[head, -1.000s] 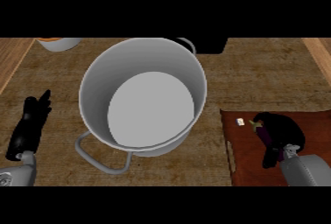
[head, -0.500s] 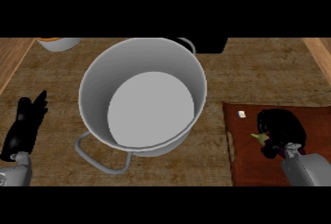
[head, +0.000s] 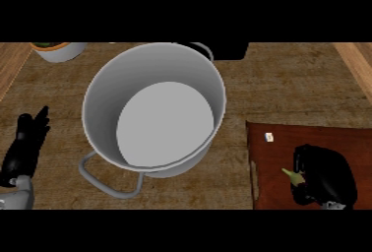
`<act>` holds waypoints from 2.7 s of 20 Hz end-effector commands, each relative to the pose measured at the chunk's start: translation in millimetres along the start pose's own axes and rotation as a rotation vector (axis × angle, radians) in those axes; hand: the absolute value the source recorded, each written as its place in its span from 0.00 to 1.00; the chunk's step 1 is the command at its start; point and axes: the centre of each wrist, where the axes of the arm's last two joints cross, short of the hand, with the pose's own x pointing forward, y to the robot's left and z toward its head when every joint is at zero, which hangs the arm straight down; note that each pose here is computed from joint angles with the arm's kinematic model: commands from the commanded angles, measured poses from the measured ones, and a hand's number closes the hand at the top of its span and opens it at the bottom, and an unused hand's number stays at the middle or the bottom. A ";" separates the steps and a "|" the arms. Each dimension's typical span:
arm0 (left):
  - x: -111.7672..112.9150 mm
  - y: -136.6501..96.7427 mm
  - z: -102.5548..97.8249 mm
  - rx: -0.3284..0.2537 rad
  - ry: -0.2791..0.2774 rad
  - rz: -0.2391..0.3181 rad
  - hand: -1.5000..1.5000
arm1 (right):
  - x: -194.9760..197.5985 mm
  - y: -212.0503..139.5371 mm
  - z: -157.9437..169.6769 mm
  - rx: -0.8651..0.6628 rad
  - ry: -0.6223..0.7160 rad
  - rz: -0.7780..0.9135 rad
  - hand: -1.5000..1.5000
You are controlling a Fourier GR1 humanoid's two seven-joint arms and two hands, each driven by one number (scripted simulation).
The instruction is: Pick the eggplant from the tray and place it in the pot
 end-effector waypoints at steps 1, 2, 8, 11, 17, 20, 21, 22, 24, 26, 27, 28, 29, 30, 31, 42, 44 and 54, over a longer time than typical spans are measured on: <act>-2.7 0.0 -5.1 0.014 0.012 -0.005 0.50 | 11.3 -6.7 52.6 -0.131 0.111 -0.119 1.00; 9.1 -1.2 -1.1 -0.016 -0.004 0.007 0.50 | 8.0 -24.6 65.8 -0.151 0.122 -0.130 1.00; 0.0 -5.7 4.3 -0.021 0.002 -0.006 0.50 | 23.5 -87.3 121.0 -0.478 -0.014 -0.270 1.00; -4.7 -18.1 -6.1 -0.015 0.000 0.002 0.50 | 38.9 -104.8 137.0 -0.596 -0.148 -0.440 1.00; 5.0 -10.7 -0.4 -0.024 -0.005 -0.017 0.50 | 46.2 -135.5 168.0 -0.728 -0.210 -0.432 1.00; -0.5 0.0 2.0 -0.024 -0.032 -0.032 0.50 | 80.5 -148.9 166.8 -0.709 -0.251 -0.439 1.00; -6.1 -2.4 1.6 -0.029 -0.022 -0.016 0.50 | 86.1 -153.2 170.9 -0.713 -0.244 -0.440 1.00; 12.0 -10.8 0.3 -0.033 -0.034 -0.004 0.50 | 99.6 -153.6 167.3 -0.676 -0.268 -0.436 1.00; 15.7 -3.1 -7.9 -0.038 -0.023 -0.005 0.50 | 109.0 -164.6 160.1 -0.633 -0.255 -0.411 1.00; 9.5 -4.5 -6.1 -0.039 -0.039 -0.009 0.50 | 123.0 -168.0 156.5 -0.605 -0.258 -0.395 1.00; 16.5 -13.6 -11.1 -0.052 -0.041 -0.011 0.50 | 135.7 -170.4 137.6 -0.578 -0.255 -0.422 1.00; 18.5 -18.7 -2.4 -0.057 -0.029 -0.012 0.50 | 143.8 -170.7 140.9 -0.579 -0.245 -0.434 1.00; 6.7 -13.3 -1.5 -0.056 -0.043 -0.036 0.50 | 150.4 -174.4 124.6 -0.556 -0.221 -0.433 1.00; 8.2 -9.2 -1.3 -0.048 -0.032 -0.024 0.50 | 153.1 -180.8 124.6 -0.547 -0.225 -0.454 1.00; 20.3 -12.8 -1.3 -0.063 -0.030 -0.021 0.50 | 161.8 -178.2 121.8 -0.520 -0.212 -0.436 1.00; 13.0 -20.2 -0.2 -0.078 -0.047 -0.028 0.50 | 233.1 -189.2 31.5 -0.283 -0.197 -0.441 1.00; 25.2 -20.5 -6.9 -0.046 -0.049 -0.012 0.50 | 238.2 -182.1 28.5 -0.225 -0.192 -0.470 1.00; 27.1 -8.0 -11.0 -0.064 -0.056 -0.018 0.50 | 250.8 -155.6 -2.8 -0.137 -0.212 -0.802 0.00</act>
